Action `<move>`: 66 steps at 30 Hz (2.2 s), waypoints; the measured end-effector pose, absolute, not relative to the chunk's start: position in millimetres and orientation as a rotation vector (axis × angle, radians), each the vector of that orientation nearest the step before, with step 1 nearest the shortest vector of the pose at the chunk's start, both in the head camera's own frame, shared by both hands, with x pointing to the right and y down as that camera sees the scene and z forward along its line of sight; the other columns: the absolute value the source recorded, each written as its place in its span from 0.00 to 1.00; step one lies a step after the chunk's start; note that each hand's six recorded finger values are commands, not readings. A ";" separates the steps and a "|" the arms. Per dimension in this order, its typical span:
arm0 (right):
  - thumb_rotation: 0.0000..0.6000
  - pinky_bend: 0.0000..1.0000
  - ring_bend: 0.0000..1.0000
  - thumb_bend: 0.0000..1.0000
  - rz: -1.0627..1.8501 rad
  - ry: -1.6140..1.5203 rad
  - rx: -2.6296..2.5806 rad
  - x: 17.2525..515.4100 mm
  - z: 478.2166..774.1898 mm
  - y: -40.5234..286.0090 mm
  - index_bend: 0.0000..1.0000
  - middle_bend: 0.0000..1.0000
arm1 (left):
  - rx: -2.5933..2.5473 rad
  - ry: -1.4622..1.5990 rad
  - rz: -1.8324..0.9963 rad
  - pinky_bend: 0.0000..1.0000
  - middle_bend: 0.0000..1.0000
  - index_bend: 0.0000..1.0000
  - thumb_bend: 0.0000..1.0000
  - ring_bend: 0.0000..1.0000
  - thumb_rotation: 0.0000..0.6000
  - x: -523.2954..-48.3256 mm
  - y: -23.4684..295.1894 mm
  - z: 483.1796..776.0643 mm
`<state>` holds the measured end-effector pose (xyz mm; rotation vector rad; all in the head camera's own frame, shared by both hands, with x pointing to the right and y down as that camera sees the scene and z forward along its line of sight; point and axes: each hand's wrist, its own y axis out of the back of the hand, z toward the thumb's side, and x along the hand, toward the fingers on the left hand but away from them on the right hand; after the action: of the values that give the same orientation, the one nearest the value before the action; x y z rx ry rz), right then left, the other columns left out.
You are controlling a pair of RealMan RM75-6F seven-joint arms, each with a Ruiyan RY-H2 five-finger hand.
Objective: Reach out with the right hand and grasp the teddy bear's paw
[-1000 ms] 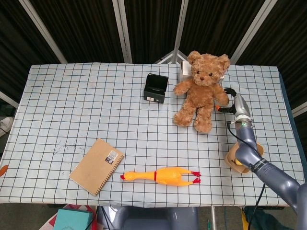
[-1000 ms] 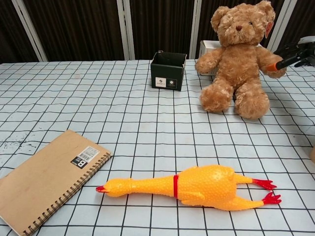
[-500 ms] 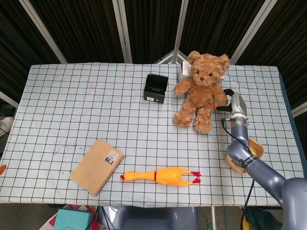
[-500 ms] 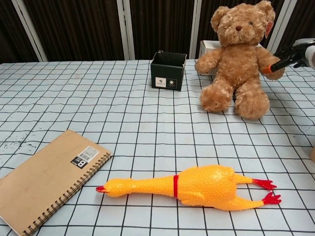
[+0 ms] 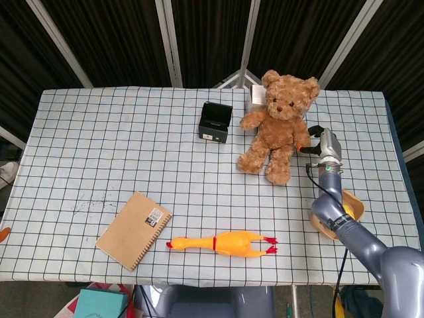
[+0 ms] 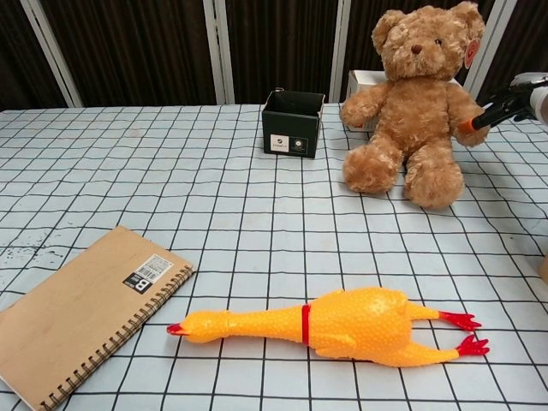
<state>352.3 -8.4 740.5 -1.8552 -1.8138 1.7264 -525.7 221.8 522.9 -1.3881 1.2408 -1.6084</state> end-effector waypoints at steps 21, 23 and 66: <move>1.00 0.00 0.39 0.48 1.629 -1.821 -1.736 351.2 734.6 -25.3 0.59 0.52 | -1.377 1.234 -1.617 0.14 0.00 0.21 0.27 0.00 1.00 -524.2 221.4 524.5; 1.00 0.00 0.39 0.48 1.626 -1.823 -1.732 351.6 737.0 -23.3 0.59 0.52 | -1.375 1.235 -1.618 0.14 0.00 0.21 0.27 0.00 1.00 -524.4 221.4 524.5; 1.00 0.00 0.39 0.48 1.587 -1.648 -1.673 340.5 739.1 -37.4 0.59 0.52 | -1.365 1.199 -1.649 0.14 0.00 0.21 0.27 0.00 1.00 -518.5 220.0 534.3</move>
<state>340.5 -37.4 739.1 -1.6733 -1.6483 1.5871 -518.5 220.0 534.3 -1.3652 1.1993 -1.6485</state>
